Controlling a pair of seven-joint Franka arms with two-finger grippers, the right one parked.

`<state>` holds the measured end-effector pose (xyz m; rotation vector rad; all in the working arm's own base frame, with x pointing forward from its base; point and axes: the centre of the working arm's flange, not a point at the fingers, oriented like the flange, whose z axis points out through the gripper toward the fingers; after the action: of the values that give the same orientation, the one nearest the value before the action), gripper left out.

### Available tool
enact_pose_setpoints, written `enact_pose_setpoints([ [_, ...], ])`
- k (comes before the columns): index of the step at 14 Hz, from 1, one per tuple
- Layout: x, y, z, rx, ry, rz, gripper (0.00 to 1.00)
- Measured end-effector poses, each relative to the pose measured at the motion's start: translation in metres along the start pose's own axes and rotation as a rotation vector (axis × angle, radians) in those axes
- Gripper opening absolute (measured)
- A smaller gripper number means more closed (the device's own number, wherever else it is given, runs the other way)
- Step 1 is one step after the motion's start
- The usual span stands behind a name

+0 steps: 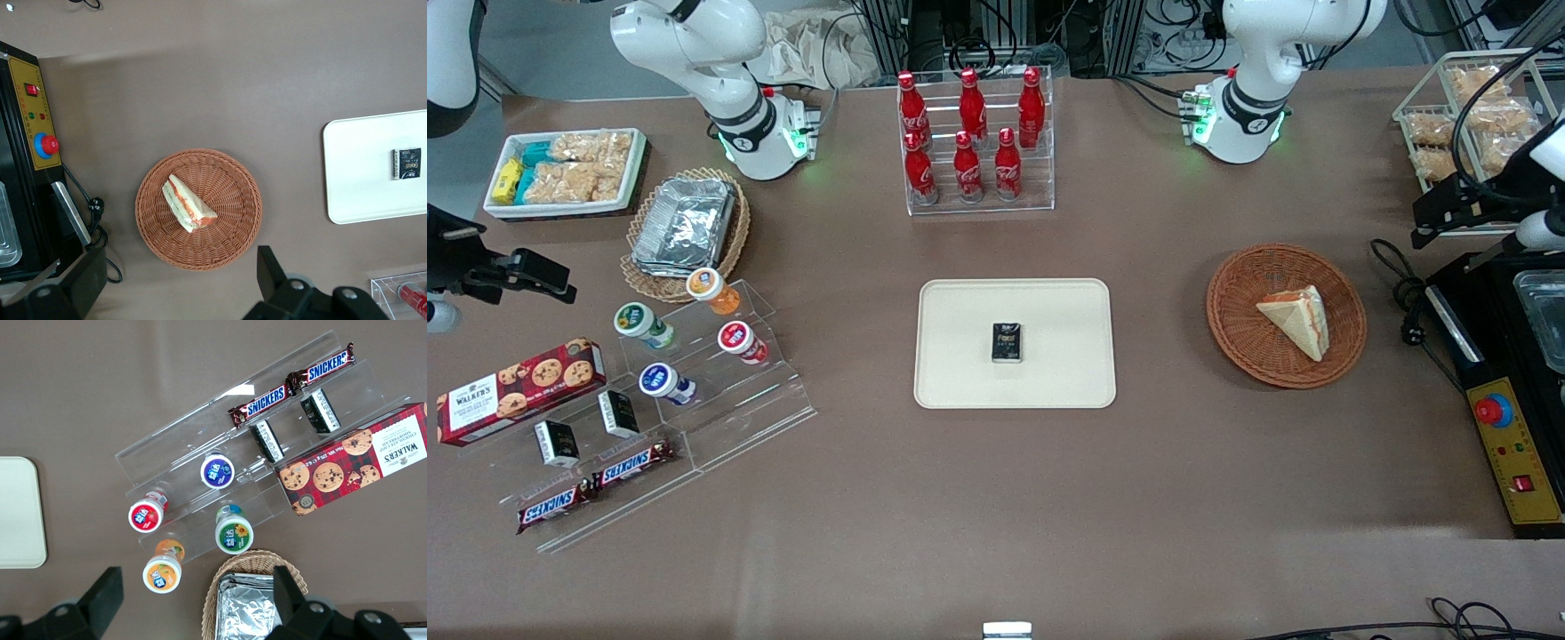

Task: Place sandwich from basket to tray
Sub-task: 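Move the left gripper over the wrapped sandwich in the wicker basket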

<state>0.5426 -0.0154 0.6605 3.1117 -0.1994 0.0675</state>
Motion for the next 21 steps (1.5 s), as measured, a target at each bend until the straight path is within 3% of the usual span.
enact_pose_setpoints([
  [5, -0.002, -0.003, 0.003, -0.002, -0.026, -0.039, 1.0],
  [12, -0.006, -0.006, 0.033, 0.009, -0.089, -0.43, 1.0],
  [16, -0.034, -0.01, 0.088, -0.006, -0.043, -0.611, 1.0],
  [21, -0.08, -0.025, 0.166, -0.017, -0.074, -0.734, 1.0],
])
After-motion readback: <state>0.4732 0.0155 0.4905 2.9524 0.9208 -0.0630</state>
